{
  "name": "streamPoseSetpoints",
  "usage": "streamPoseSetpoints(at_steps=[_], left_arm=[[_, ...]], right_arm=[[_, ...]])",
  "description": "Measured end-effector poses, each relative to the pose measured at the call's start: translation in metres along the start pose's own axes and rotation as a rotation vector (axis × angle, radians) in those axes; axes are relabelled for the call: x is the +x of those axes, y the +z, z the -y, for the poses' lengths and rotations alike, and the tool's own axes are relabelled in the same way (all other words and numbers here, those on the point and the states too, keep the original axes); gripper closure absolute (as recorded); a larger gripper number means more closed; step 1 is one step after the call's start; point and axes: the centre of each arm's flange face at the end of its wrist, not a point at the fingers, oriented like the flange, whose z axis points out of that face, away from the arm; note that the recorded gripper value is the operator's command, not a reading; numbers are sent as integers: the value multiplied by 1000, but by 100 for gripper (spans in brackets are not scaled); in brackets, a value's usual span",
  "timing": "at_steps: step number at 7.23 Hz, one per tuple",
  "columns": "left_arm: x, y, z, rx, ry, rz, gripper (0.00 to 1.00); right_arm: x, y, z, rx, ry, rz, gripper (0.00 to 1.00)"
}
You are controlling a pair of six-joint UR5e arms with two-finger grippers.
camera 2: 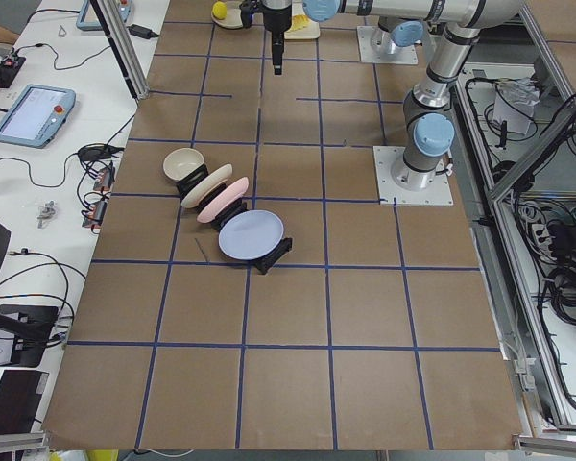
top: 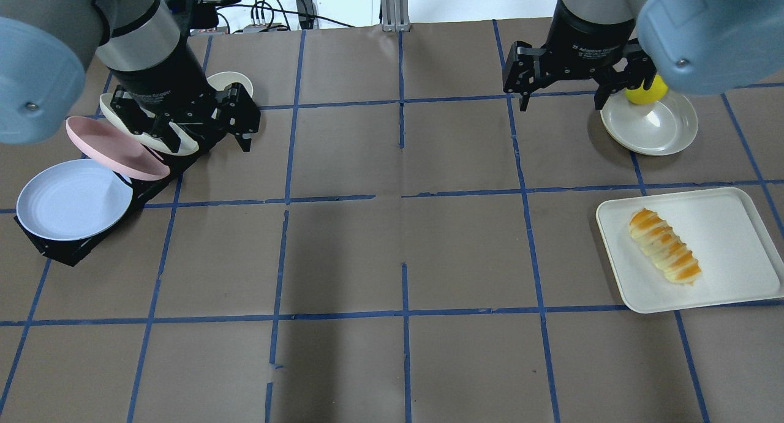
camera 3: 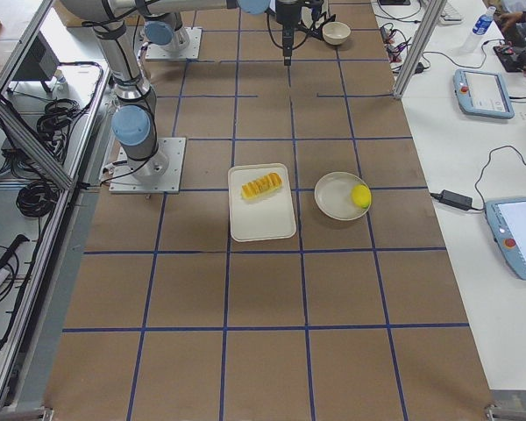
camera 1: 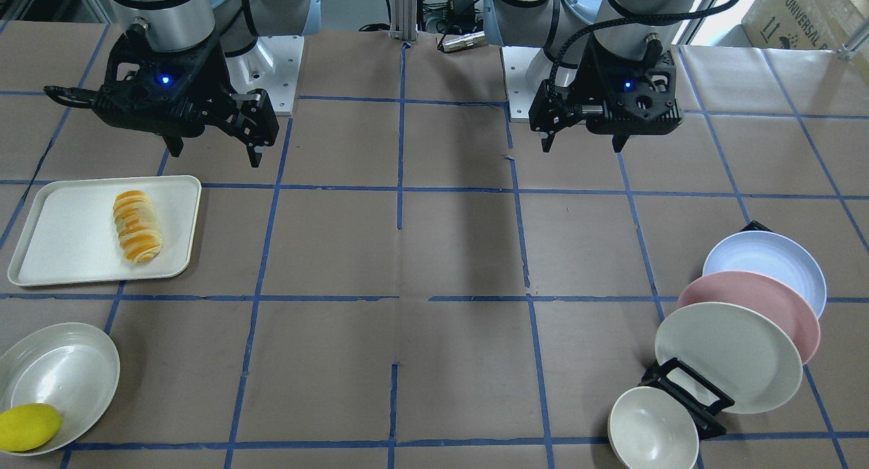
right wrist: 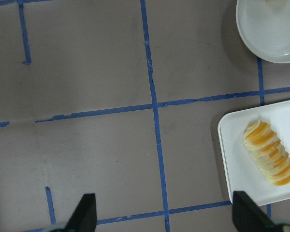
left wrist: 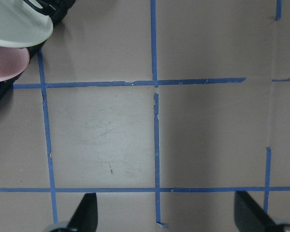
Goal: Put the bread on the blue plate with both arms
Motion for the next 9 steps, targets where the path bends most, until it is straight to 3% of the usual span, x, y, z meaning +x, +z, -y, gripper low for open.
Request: streamPoseSetpoints(at_steps=[2, 4, 5, 6, 7, 8, 9], left_arm=[[-40, 10, 11, -22, -76, -24, 0], [-113, 15, 21, -50, -144, -61, 0], [-164, 15, 21, -71, -116, -84, 0], [-216, 21, 18, -84, -89, -119, 0], [-266, 32, 13, -90, -61, -168, 0], [-309, 47, 9, -90, -37, -218, 0], [-348, 68, 7, -84, -18, -281, 0]], right_arm=[[8, 9, 5, -14, -13, -1, 17], [71, 55, 16, -61, -85, -10, 17], [107, 88, 7, -85, -131, -4, 18], [137, 119, -6, -91, -167, -1, 17], [170, 151, -18, -88, -225, 2, 7], [208, 186, -33, -78, -291, 25, 1], [233, 218, -50, -56, -348, 73, 0]])
